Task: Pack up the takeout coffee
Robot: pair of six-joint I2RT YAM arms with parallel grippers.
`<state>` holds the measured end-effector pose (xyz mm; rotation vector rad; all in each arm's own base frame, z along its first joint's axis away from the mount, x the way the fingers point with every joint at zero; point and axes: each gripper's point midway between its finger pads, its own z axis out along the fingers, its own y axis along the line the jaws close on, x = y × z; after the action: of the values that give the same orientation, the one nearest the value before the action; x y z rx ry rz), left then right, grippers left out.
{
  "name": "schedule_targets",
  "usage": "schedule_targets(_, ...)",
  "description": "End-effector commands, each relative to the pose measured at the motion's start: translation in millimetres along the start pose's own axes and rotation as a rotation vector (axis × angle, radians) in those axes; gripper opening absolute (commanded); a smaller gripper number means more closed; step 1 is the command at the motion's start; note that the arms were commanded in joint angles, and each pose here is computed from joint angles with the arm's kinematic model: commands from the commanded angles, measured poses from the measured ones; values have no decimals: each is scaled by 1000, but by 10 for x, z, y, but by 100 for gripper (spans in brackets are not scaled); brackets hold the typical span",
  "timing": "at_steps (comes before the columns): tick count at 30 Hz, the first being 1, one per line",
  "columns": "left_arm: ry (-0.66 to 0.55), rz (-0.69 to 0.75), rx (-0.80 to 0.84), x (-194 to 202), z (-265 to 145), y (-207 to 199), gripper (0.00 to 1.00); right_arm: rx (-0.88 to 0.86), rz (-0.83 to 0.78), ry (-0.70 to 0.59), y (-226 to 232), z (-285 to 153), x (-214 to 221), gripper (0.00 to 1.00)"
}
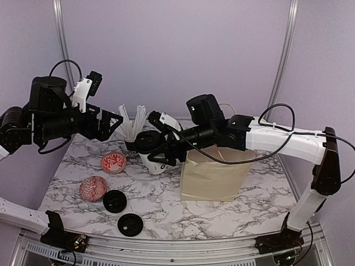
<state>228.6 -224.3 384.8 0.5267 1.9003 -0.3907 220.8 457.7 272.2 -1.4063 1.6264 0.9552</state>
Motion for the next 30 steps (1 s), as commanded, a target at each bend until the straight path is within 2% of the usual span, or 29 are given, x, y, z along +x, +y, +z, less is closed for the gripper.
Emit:
schedule_targets(1, 21, 38, 49, 45, 3, -92, 99, 68, -90, -64, -75, -228, -468, 51)
schedule_targets(7, -58, 35, 23, -143, -238, 38, 99, 30, -142, -114, 121, -484, -896, 51)
schedule_targets(11, -87, 26, -44, -163, -366, 211, 99, -26, -172, -106, 428, -471, -918, 51)
schedule_targets(18, -101, -5, -70, -197, -495, 304, 99, -180, -196, 17, 1044, -59, -373, 53)
schedule_targets(23, -70, -3, -48, -103, -419, 247, 99, -205, -190, 66, 1067, 76, -27, 53)
schedule_targets(30, 13, 52, -21, 121, -187, 125, 99, -220, -199, 144, 1036, 371, 781, 54)
